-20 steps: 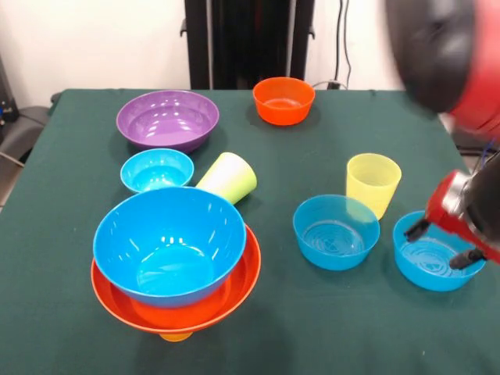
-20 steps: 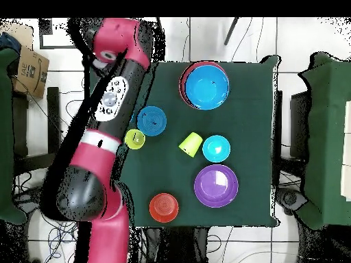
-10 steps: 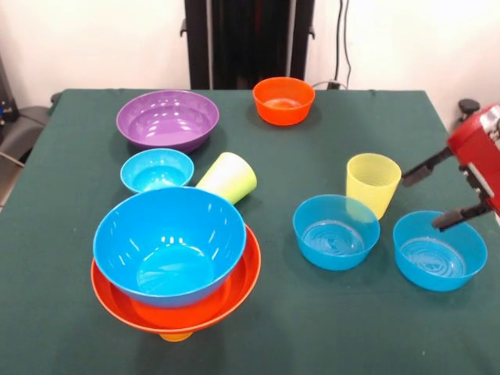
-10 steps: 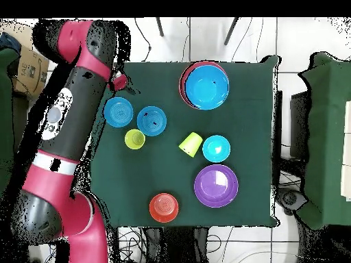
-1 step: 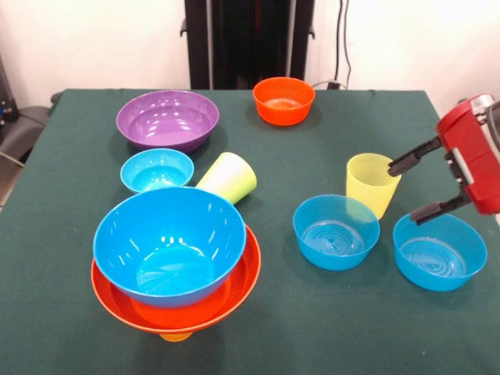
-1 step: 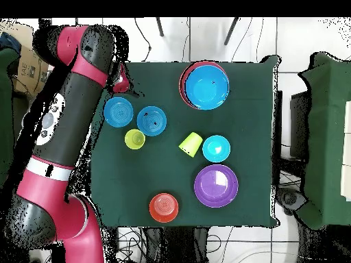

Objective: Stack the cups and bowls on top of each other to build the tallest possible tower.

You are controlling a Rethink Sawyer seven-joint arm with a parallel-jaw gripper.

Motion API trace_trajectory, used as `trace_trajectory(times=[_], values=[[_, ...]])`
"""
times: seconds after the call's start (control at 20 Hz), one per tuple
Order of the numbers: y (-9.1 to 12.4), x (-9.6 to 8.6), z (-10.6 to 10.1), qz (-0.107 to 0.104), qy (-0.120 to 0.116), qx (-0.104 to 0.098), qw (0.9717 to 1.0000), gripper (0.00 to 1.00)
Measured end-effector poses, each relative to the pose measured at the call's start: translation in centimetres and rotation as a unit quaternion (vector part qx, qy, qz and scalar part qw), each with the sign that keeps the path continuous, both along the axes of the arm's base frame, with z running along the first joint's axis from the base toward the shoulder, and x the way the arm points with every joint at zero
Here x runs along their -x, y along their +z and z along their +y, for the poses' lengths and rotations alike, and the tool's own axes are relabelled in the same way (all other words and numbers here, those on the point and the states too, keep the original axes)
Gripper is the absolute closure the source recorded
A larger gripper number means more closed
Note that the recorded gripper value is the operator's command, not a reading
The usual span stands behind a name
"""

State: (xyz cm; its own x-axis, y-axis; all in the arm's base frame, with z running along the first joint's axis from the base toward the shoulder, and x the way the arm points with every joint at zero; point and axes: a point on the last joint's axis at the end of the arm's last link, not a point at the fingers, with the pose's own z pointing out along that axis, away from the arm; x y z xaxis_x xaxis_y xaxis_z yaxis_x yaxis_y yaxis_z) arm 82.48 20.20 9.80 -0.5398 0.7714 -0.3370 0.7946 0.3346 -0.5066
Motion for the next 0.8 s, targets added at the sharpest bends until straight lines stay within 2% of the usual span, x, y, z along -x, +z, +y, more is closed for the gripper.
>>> trace_trajectory(times=[0.05,0.25,0.3,0.45,0.5,0.6,0.75,0.8], values=[[-0.1,0.0,-0.2,-0.002,0.0,-0.002,1.0,0.0],[-0.5,0.0,-1.0,-0.024,-0.006,-0.034,0.9991,0.0],[-0.6,-0.1,-1.3,-0.039,-0.009,-0.052,0.9979,0.0],[-0.6,-0.2,-1.6,-0.057,-0.014,-0.074,0.9955,0.0],[-0.6,-0.1,-1.7,-0.064,-0.017,-0.082,0.9945,0.0],[-0.6,0.4,-1.8,-0.083,-0.026,-0.11,0.9902,0.0],[-0.6,0.9,-1.6,-0.085,-0.029,-0.13,0.9875,0.0],[-0.6,1.2,-1.2,-0.081,-0.033,-0.153,0.9844,0.0]])
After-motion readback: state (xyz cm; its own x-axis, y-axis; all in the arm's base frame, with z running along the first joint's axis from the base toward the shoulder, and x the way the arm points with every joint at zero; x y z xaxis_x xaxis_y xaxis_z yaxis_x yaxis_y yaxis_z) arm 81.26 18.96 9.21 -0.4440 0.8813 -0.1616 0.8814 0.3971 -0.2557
